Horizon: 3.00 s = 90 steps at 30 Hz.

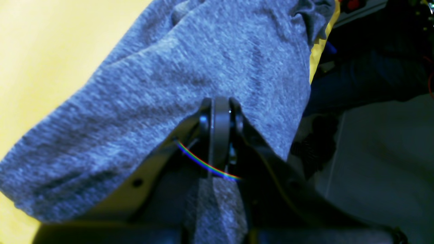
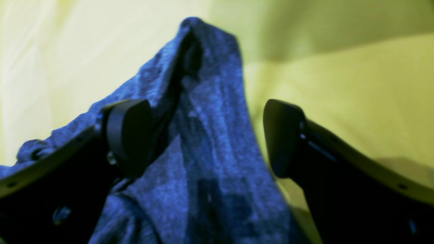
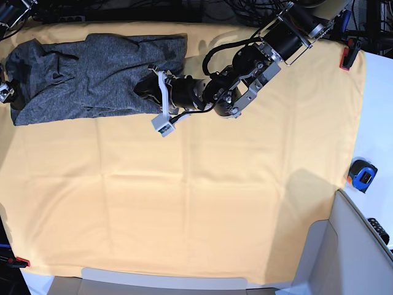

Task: Fold the T-shirt properly
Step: 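Carry the held strip end toward the right gripper, folding it over, then grasp the folded bundle with the right gripper and fold it toward the left gripper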

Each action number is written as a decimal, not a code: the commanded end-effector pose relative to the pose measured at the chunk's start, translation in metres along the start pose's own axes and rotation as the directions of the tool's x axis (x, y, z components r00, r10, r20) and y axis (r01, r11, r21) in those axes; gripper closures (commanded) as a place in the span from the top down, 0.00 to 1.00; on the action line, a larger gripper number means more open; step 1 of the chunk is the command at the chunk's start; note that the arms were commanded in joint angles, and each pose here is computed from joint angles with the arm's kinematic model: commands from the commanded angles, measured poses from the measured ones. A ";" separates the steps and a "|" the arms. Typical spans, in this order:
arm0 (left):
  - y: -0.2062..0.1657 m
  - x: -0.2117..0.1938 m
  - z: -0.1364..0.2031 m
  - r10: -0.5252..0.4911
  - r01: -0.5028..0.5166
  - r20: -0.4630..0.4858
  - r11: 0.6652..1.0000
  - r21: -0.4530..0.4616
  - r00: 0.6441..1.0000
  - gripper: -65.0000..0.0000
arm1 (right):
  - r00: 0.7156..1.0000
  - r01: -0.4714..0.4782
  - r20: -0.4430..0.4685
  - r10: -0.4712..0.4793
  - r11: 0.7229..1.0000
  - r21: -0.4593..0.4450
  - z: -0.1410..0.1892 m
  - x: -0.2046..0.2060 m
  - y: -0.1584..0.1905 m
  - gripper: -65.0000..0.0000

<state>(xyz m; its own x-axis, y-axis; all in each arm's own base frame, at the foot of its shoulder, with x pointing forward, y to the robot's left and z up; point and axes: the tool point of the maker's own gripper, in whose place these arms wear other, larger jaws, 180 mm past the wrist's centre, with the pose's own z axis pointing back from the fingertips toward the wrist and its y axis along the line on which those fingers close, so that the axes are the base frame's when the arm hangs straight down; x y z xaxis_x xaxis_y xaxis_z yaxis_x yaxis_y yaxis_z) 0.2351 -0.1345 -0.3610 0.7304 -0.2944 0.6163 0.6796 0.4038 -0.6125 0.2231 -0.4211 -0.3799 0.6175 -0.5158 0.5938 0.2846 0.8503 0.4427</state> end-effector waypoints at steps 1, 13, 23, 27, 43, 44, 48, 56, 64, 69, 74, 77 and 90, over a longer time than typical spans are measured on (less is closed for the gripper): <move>-0.008 0.017 0.002 -0.016 0.018 0.048 0.999 -0.027 0.999 0.00 | 0.982 -0.019 -0.190 0.008 0.998 -0.060 0.004 -0.043 -0.011 0.77; -0.009 0.018 0.001 -0.017 0.018 0.050 0.999 -0.030 0.999 0.00 | 0.948 -0.220 -0.244 0.206 0.975 -0.031 0.015 -0.059 0.020 0.77; -0.009 0.018 0.002 -0.016 0.018 0.051 0.999 -0.029 0.999 0.00 | 0.944 -0.202 -0.257 0.208 0.978 0.050 -0.009 -0.077 0.049 0.77; -0.009 0.018 0.002 -0.016 0.018 0.051 0.999 -0.029 0.999 0.00 | 0.946 -0.187 -0.256 0.197 0.980 0.061 -0.011 -0.082 0.053 0.77; -0.009 0.018 0.002 -0.016 0.018 0.051 0.999 -0.029 0.999 0.00 | 0.947 -0.212 -0.229 0.225 0.974 0.082 -0.012 -0.082 0.069 0.01; -0.009 0.018 0.002 -0.016 0.018 0.051 0.999 -0.029 0.999 0.00 | 0.947 -0.218 -0.225 0.231 0.972 0.083 -0.011 -0.080 0.070 0.00; -0.008 0.018 0.002 -0.016 0.017 0.050 0.999 -0.028 0.999 0.00 | 0.931 -0.309 -0.179 0.319 0.947 0.081 0.000 -0.064 0.084 0.00; -0.008 0.012 0.001 -0.003 0.004 0.043 1.000 -0.028 0.999 0.00 | 0.836 -0.546 -0.001 0.549 0.832 0.097 0.034 -0.036 0.162 0.00; -0.006 0.012 0.002 0.005 -0.004 0.042 1.000 -0.020 0.999 0.00 | 0.743 -0.646 0.030 0.668 0.706 0.292 0.023 -0.069 0.238 0.00; 0.008 0.011 0.005 0.063 -0.065 0.042 0.997 0.048 0.997 0.00 | 0.702 -0.651 0.035 0.711 0.621 0.436 0.013 -0.101 0.279 0.00; 0.012 0.015 0.016 0.045 -0.049 0.056 0.997 0.068 0.997 0.00 | 0.670 -0.651 0.058 0.740 0.549 0.524 0.010 -0.120 0.309 0.00; 0.017 0.035 0.034 0.027 -0.038 0.121 0.995 0.087 0.992 0.00 | 0.675 -0.633 0.048 0.736 0.544 0.550 0.009 -0.127 0.320 0.00; 0.038 0.054 0.072 0.081 -0.115 0.231 0.984 0.138 0.970 0.00 | 0.650 -0.615 -0.050 0.758 0.564 0.551 -0.004 -0.155 0.330 0.00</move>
<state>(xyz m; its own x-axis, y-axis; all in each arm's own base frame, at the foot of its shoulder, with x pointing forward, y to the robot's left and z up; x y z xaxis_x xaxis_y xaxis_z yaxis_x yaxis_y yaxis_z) 0.2887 -0.0694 -0.3314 0.7724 -0.0780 0.6303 0.5523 0.5726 -0.6059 0.2200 -0.0647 -0.3394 0.6814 0.3346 0.6509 -0.6078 0.7541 0.2486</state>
